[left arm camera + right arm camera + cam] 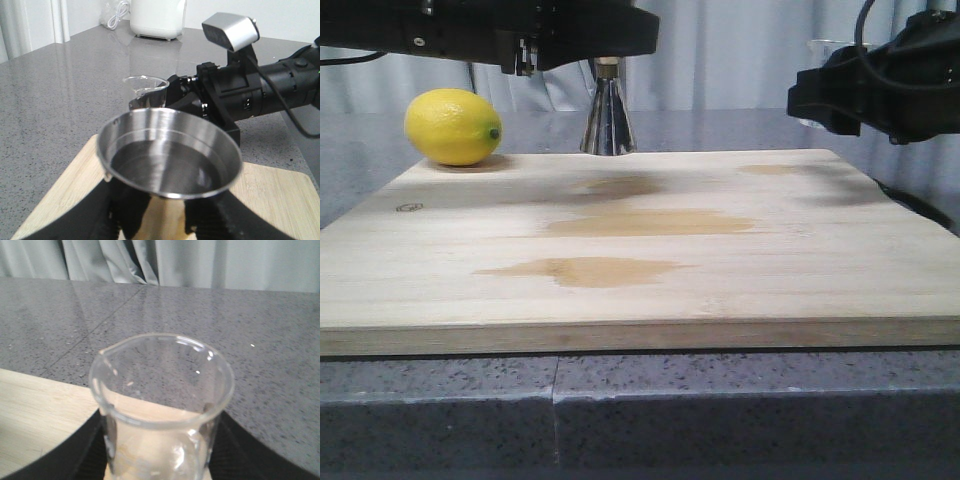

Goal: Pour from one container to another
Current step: 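Set the beaker back on the board and open the right gripper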

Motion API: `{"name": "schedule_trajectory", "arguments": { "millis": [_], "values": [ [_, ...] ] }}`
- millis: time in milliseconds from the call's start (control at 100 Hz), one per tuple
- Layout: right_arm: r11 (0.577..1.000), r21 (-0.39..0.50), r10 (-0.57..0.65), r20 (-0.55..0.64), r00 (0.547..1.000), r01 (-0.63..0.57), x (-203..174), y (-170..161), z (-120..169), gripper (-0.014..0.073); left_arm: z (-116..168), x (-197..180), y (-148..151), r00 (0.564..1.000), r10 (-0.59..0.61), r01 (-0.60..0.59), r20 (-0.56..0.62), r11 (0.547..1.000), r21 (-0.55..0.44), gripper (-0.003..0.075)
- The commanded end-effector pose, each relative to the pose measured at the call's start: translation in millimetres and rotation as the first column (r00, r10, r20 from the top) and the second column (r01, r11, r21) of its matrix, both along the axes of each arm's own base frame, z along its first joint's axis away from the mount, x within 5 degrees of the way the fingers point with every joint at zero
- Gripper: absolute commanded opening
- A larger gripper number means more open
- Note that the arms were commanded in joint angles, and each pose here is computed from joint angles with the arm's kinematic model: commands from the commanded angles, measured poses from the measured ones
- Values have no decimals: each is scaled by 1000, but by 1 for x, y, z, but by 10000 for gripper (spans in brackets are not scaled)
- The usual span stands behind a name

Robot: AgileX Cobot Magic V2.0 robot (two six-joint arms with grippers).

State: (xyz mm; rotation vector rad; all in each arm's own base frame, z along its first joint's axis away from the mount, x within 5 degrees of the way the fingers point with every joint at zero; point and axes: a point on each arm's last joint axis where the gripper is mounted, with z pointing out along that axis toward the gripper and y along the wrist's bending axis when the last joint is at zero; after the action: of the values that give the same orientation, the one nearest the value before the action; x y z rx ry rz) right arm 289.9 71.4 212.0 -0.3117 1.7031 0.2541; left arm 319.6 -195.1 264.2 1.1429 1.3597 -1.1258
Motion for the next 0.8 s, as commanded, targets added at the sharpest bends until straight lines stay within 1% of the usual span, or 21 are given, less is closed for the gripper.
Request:
{"name": "schedule_trajectory", "arguments": {
  "millis": [0, 150, 220, 340, 570, 650, 720, 790],
  "values": [
    [998, 35, 42, 166, 985, -49, 5, 4, 20, 270, 33, -8, -3, 998, -45, 51, 43, 987, -150, 262],
    [998, 27, 50, 153, 987, -54, 9, 5, 10, 270, 33, -8, -3, 998, -45, 51, 43, 987, -150, 262],
    [998, 3, 55, 156, 986, -56, 10, 6, 6, 270, 33, -8, -3, 998, -45, 51, 43, 987, -150, 262],
    [998, 1, 58, 139, 989, -59, 12, 6, -1, 270, 33, -8, -3, 998, -45, 51, 43, 987, -150, 262],
    [998, -3, 61, 129, 990, -61, 13, 7, -4, 270, 33, -8, -3, 998, -45, 51, 43, 987, -150, 262],
    [996, -24, 87, 122, 989, -85, 12, 8, -5, 270, 33, -8, -3, 998, -45, 51, 43, 987, -150, 262],
    [990, -58, 135, 121, 983, -129, 10, 12, -6, 270, 33, -8, -3, 998, -45, 51, 43, 987, -150, 262],
    [988, -65, 145, 120, 982, -138, 10, 13, -7, 270, 33, -8, -3, 998, -45, 51, 43, 987, -150, 262]
  ]
}}
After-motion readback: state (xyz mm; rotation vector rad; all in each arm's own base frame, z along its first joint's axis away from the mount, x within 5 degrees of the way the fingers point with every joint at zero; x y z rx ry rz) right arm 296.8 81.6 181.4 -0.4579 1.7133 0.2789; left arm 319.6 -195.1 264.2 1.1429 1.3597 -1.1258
